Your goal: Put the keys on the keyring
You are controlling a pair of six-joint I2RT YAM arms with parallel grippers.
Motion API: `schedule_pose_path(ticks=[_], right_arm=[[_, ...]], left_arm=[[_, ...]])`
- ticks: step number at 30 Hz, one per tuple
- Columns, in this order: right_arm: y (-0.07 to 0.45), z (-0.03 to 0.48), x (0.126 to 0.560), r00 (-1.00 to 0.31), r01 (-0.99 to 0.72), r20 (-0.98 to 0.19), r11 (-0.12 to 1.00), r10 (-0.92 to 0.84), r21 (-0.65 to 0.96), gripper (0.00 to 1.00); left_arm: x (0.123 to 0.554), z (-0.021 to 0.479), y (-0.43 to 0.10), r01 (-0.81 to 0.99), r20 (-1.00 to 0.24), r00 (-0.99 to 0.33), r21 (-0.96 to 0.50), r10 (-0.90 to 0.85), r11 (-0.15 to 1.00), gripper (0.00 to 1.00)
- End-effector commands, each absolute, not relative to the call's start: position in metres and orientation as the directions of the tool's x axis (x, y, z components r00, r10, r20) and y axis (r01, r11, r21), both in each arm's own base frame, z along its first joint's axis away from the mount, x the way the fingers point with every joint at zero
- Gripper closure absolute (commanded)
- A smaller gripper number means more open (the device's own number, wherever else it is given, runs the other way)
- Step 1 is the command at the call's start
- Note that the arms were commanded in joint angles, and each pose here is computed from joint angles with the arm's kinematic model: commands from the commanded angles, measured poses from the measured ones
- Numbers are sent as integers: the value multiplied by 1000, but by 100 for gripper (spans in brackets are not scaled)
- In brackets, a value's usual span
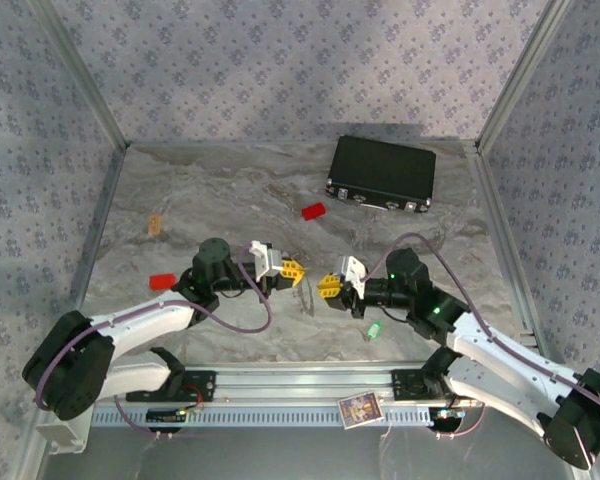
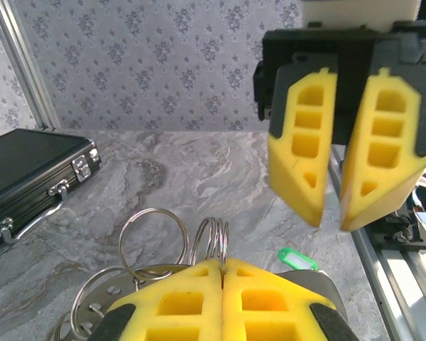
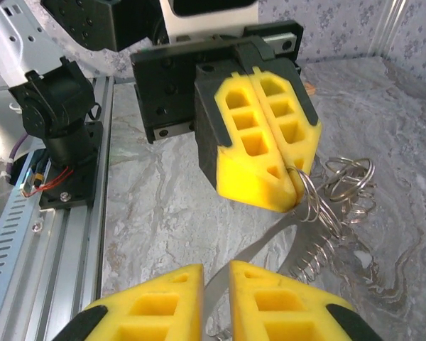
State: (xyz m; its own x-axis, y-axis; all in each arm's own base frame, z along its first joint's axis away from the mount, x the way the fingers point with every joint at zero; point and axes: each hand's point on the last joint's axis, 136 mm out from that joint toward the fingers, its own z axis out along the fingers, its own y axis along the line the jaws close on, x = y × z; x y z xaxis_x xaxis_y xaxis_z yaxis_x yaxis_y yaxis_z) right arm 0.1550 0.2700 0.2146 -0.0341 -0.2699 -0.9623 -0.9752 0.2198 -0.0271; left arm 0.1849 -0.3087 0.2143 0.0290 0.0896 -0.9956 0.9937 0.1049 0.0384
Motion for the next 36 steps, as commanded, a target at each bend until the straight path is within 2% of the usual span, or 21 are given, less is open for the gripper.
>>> schedule_pose_path(ticks=[1, 12, 29, 33, 36], right_arm=[[275, 216, 157, -36, -976, -968, 215, -249, -19, 84], [279, 220, 173, 7, -960, -970, 271, -244, -75, 80], [292, 229, 168, 31, -975, -976, 208, -215, -77, 76], [295, 231, 170, 42, -976, -977, 202, -207, -84, 79], [298, 232, 170, 45, -978, -978, 189, -206, -84, 89]], left_arm=[[176, 229, -312, 996, -996, 74, 76, 47, 46, 100], [165, 231, -314, 996, -996, 80, 79, 47, -28, 100], [161, 233, -316, 996, -996, 77, 75, 44, -57, 100], [160, 233, -316, 995, -996, 76, 73, 44, -62, 100], [159, 234, -317, 995, -996, 78, 75, 43, -62, 100]])
